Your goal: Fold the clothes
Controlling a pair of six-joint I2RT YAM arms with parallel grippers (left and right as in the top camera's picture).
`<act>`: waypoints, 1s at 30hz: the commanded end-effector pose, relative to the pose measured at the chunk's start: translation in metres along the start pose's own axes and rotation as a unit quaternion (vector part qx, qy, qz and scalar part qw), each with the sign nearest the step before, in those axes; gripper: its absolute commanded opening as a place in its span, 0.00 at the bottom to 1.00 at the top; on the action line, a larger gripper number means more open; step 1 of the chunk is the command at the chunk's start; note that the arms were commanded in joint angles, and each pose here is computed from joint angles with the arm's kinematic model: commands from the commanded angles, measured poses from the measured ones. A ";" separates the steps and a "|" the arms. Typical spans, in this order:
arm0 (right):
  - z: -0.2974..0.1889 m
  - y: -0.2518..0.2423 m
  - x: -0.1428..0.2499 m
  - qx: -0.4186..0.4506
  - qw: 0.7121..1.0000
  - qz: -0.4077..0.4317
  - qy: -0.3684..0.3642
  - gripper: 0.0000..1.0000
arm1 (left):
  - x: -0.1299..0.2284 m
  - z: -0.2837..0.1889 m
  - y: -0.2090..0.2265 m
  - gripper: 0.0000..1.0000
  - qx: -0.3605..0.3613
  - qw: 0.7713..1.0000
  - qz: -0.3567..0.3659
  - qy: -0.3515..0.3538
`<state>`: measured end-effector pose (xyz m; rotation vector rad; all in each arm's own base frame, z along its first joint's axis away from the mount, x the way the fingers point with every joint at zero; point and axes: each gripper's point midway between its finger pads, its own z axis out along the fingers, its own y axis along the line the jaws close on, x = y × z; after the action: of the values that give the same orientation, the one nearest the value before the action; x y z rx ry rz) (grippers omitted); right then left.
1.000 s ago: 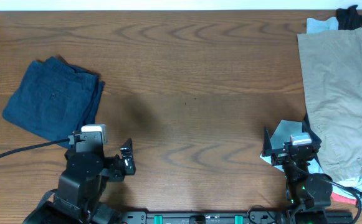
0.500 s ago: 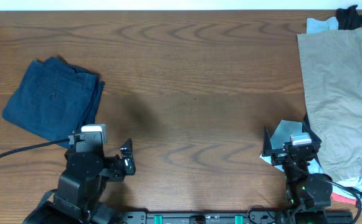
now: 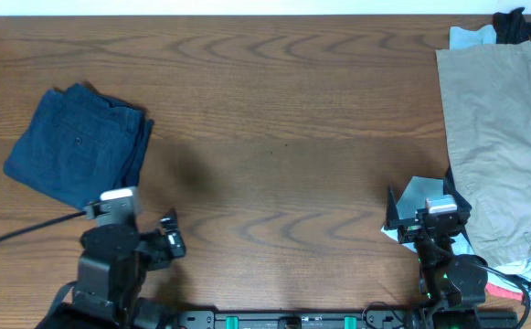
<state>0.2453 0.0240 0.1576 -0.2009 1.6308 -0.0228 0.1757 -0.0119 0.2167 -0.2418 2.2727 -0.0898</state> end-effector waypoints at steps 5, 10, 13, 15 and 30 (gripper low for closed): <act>0.000 -0.003 0.001 0.006 1.000 -0.005 0.001 0.99 | 0.021 0.014 0.030 0.98 -0.032 0.996 -0.071 -0.046; 0.000 -0.003 0.001 0.006 1.000 -0.005 0.001 0.99 | 0.026 0.040 0.031 0.98 -0.010 0.992 -0.058 -0.112; 0.000 -0.003 0.001 0.006 1.000 -0.005 0.001 0.99 | 0.017 0.054 0.021 0.98 0.020 0.985 -0.020 -0.169; 0.000 -0.003 0.001 0.006 1.000 -0.005 0.001 0.99 | 0.006 0.060 0.018 0.98 0.029 0.976 -0.013 -0.214; 0.000 -0.003 0.001 0.006 1.000 -0.005 0.001 0.99 | 0.014 0.104 0.017 0.98 0.038 0.962 0.001 -0.271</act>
<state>0.2454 0.0240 0.1579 -0.2005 1.6297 -0.0231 0.2456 0.0022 0.1540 -0.2056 1.6492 -0.1255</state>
